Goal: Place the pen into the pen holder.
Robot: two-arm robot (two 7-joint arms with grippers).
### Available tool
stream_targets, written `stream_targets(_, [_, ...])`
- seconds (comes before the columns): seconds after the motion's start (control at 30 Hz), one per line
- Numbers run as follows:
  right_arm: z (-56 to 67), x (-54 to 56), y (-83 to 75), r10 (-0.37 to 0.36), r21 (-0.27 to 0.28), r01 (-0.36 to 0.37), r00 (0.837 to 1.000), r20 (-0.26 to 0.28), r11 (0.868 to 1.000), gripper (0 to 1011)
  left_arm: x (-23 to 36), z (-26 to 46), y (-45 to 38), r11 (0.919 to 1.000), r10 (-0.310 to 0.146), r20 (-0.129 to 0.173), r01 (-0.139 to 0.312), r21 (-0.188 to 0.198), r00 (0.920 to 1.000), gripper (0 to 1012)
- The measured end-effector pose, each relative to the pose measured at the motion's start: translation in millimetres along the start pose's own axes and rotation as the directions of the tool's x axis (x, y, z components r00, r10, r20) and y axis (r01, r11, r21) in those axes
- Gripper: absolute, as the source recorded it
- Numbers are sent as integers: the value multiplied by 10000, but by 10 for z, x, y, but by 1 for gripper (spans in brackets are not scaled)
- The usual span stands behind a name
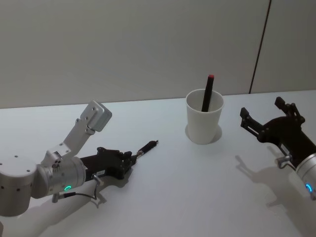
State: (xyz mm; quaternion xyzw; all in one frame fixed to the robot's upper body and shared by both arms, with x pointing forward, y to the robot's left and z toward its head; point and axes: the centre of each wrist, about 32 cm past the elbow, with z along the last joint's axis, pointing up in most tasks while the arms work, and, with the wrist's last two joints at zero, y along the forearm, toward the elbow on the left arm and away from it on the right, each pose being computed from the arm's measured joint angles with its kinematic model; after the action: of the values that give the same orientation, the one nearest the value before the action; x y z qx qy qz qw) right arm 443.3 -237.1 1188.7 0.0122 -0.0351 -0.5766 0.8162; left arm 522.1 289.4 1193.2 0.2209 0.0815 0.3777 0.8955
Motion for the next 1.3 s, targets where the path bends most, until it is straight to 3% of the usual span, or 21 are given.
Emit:
stream_targets(0.47, [0,0,0,-1,0,1,10000,0,10000,1002,-7,-9,3,9999,39,-15,-39,-111,10000,120])
stream_targets(0.8, [0,0,0,0,1,0,10000,0,10000,1001,-59,-23,57,9923,468,-170,-484,-1143,9988,121])
stream_targets(1.0, [0,0,0,0,0,0,10000,1,10000,1001,-100,-15,128,9742,908,-346,-959,-2041,9953,121])
stream_targets(1.1, [0,0,0,0,0,0,10000,0,10000,1002,-118,-2,168,9597,1150,-450,-1227,-2530,9923,121])
stream_targets(1.13, [0,0,0,0,0,0,10000,0,10000,1002,-127,5,186,9508,1278,-501,-1368,-2780,9905,120])
stream_targets(1.17, [0,0,0,0,0,0,10000,0,10000,1001,-132,8,193,9479,1312,-513,-1405,-2858,9900,120])
stream_targets(1.23, [0,0,0,0,0,0,10000,0,10000,1001,-147,19,219,9334,1464,-577,-1573,-3224,9875,121])
stream_targets(1.3, [0,0,0,0,0,0,10000,0,10000,1002,-155,27,232,9243,1550,-607,-1665,-3436,9860,121])
